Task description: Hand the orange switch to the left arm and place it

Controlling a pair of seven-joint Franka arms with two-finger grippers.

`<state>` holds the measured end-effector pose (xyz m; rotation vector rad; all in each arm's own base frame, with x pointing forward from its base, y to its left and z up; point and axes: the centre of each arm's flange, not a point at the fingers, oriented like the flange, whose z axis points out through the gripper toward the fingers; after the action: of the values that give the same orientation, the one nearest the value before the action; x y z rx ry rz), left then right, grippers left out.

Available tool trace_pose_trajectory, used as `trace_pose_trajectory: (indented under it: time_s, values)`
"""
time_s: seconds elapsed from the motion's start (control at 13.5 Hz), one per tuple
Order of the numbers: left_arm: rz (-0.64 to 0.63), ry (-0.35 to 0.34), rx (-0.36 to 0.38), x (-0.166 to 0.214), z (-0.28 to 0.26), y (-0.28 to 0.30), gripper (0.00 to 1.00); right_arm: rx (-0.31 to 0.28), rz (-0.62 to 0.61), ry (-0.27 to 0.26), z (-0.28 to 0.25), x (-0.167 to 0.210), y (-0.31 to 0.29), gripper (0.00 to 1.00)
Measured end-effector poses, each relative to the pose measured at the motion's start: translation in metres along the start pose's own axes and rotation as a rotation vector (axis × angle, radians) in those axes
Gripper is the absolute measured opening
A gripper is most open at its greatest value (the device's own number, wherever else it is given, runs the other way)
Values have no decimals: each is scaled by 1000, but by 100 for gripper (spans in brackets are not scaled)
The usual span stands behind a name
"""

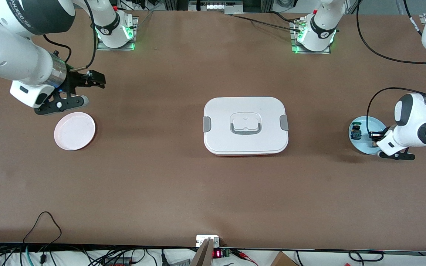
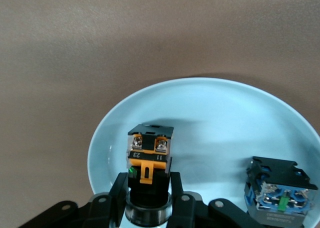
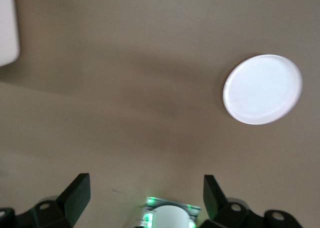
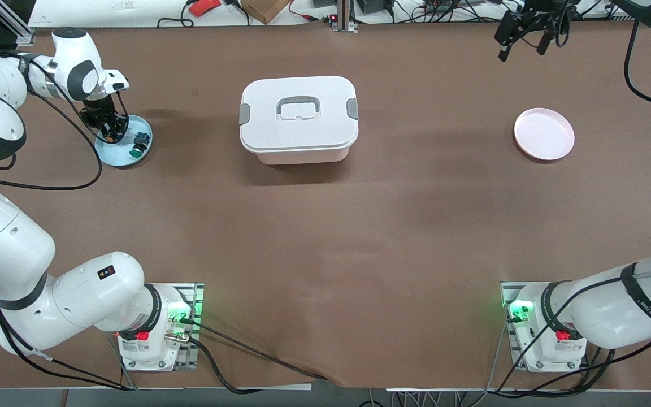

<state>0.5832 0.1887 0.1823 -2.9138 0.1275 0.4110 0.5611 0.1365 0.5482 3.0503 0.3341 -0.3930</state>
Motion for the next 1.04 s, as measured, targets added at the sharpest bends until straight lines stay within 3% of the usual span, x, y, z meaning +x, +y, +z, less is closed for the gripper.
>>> trace_pose_trajectory:
  time_s: [0.15,0.22,0.44,0.52,0.74,1.04]
  values:
    - [1,5,4,1,-2,-1,53,-99,44,13,-7,-3,17,100]
    - [0,8,6,2,-3,-2,61,-117,99,22,-10,-5,28,100]
    - [-4,43,17,10,-22,-5,93,-102,266,45,-18,-9,68,100]
    - [-10,62,28,14,-39,-9,100,-96,287,53,-19,-9,78,100]
    - [-24,94,65,20,-115,-13,100,-60,317,56,-18,-12,110,100]
    - [-21,85,89,15,-229,7,100,-35,277,41,-17,-18,117,100]
